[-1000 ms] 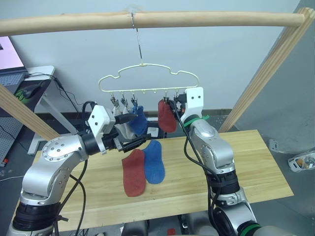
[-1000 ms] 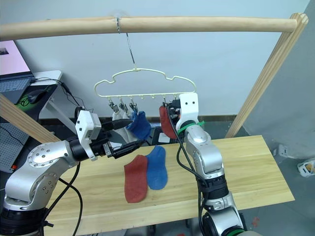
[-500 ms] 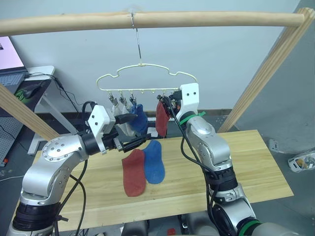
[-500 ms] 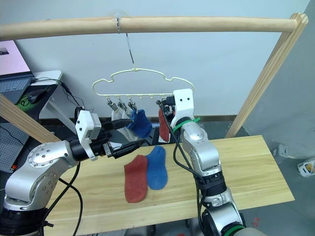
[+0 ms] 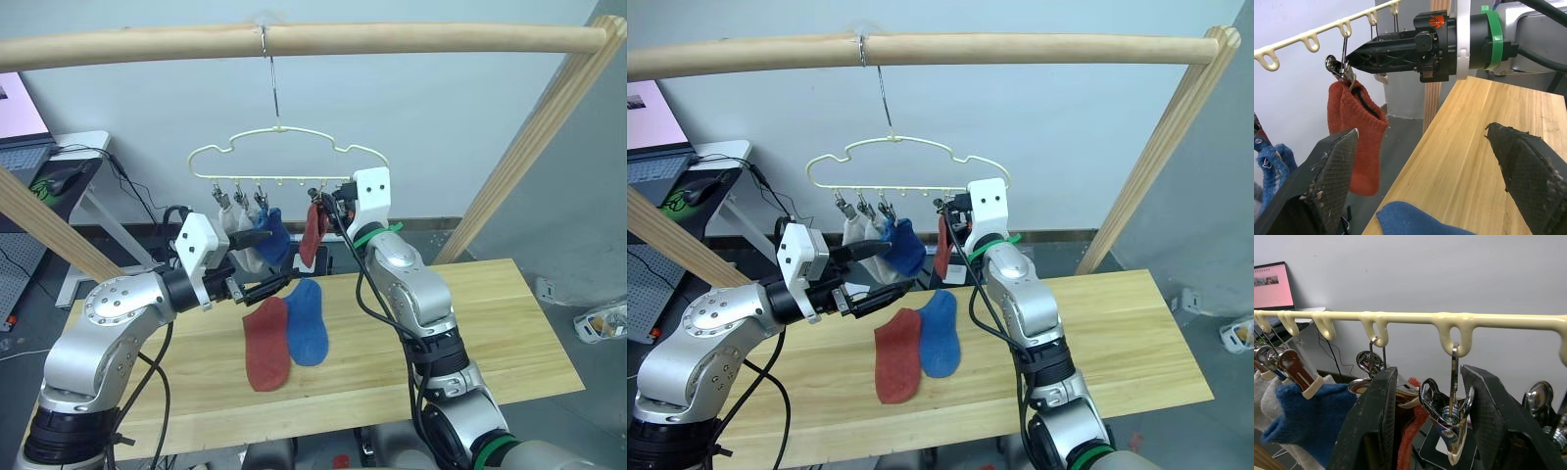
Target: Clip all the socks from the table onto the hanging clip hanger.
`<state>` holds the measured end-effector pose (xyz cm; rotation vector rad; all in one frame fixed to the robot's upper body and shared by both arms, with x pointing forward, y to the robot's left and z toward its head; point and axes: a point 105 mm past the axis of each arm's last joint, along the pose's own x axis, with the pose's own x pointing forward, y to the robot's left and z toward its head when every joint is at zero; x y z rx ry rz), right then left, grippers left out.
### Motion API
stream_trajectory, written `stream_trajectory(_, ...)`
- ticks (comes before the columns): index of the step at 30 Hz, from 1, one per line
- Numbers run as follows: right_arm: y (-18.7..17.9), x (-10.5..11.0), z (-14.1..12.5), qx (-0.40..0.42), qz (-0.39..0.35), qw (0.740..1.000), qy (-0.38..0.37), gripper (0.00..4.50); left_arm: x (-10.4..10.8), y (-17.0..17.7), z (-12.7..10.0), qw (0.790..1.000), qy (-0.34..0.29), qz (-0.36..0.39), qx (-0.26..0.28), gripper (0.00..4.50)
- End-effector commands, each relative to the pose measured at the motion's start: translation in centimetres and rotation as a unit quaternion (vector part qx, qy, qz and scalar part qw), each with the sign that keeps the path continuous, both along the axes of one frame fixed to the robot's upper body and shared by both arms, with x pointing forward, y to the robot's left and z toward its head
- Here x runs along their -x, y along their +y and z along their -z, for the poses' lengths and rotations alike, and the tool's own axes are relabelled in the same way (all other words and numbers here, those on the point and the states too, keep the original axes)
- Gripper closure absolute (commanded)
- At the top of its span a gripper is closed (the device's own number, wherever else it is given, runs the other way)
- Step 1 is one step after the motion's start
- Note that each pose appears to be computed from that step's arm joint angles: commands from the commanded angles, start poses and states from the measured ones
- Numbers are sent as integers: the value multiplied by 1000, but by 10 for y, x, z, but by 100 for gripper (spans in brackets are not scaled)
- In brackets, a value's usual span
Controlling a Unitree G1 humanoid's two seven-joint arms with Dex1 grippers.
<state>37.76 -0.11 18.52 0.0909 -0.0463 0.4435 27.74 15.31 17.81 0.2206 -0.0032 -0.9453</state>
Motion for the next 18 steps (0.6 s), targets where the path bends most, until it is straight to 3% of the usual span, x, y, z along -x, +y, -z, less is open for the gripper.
stream_trajectory(1,17,7,-29,-34,-24,998,-40,237,4,0,-11,1000,-25,4,-3,0)
stream_trajectory(8,16,7,-29,-34,-21,998,-41,237,4,0,-11,1000,-26,4,-3,0)
stream_trajectory(14,15,6,-29,-34,-18,998,-42,389,3,0,-12,1000,-27,3,-3,0)
stream_trajectory(18,14,5,-30,-34,-17,998,-43,450,3,0,-12,1000,-27,3,-2,0)
